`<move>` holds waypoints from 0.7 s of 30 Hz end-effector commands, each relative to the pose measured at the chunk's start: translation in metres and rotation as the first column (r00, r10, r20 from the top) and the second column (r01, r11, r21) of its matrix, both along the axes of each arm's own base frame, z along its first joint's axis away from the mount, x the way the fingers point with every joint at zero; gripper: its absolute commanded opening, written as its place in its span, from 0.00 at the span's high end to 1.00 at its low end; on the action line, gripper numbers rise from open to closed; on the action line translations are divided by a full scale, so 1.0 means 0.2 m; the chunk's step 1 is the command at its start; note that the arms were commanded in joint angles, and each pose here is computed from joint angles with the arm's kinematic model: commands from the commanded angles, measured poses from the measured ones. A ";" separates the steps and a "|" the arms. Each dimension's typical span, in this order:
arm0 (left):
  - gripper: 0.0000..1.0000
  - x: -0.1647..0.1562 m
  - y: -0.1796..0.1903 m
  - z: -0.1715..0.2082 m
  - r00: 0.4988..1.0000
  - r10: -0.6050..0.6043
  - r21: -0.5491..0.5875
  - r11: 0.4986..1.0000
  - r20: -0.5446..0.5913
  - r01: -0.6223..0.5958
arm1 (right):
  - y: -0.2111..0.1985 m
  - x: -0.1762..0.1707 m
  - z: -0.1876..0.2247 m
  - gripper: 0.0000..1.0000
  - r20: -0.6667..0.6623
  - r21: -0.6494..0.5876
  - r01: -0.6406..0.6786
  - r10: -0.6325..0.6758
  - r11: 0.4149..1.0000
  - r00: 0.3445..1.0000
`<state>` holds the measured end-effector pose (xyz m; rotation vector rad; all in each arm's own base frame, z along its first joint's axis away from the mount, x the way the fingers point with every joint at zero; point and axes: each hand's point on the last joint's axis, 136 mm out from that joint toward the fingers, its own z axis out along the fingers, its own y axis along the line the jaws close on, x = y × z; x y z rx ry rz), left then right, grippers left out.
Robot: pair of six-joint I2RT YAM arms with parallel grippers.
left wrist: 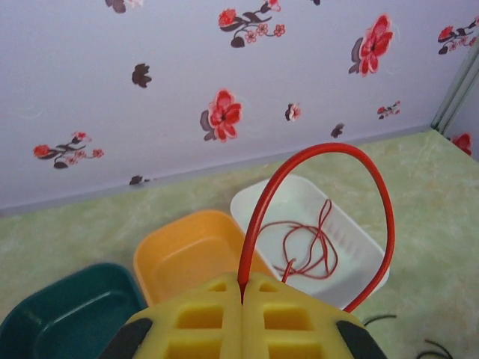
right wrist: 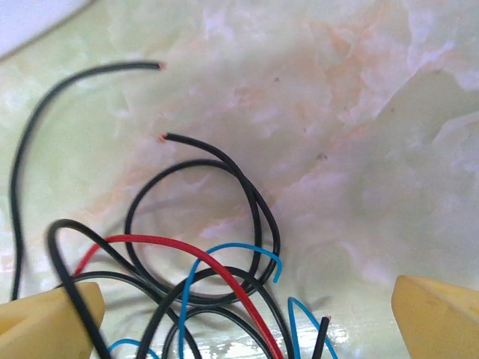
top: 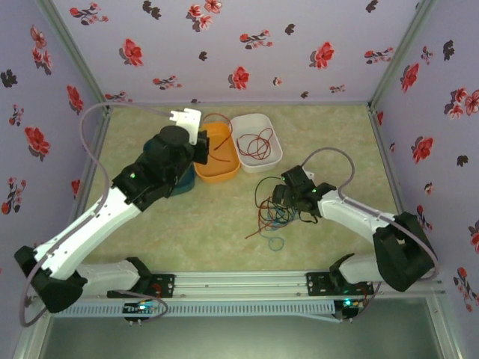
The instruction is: Untangle the cables
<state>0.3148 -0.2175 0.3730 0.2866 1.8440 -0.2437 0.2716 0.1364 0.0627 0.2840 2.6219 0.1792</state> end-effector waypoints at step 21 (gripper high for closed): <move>1.00 0.63 -0.57 -0.10 0.950 -0.279 -0.109 0.958 -0.142 0.265 | -0.23 0.08 0.52 0.01 0.238 -0.125 0.146 -0.114 0.981 0.965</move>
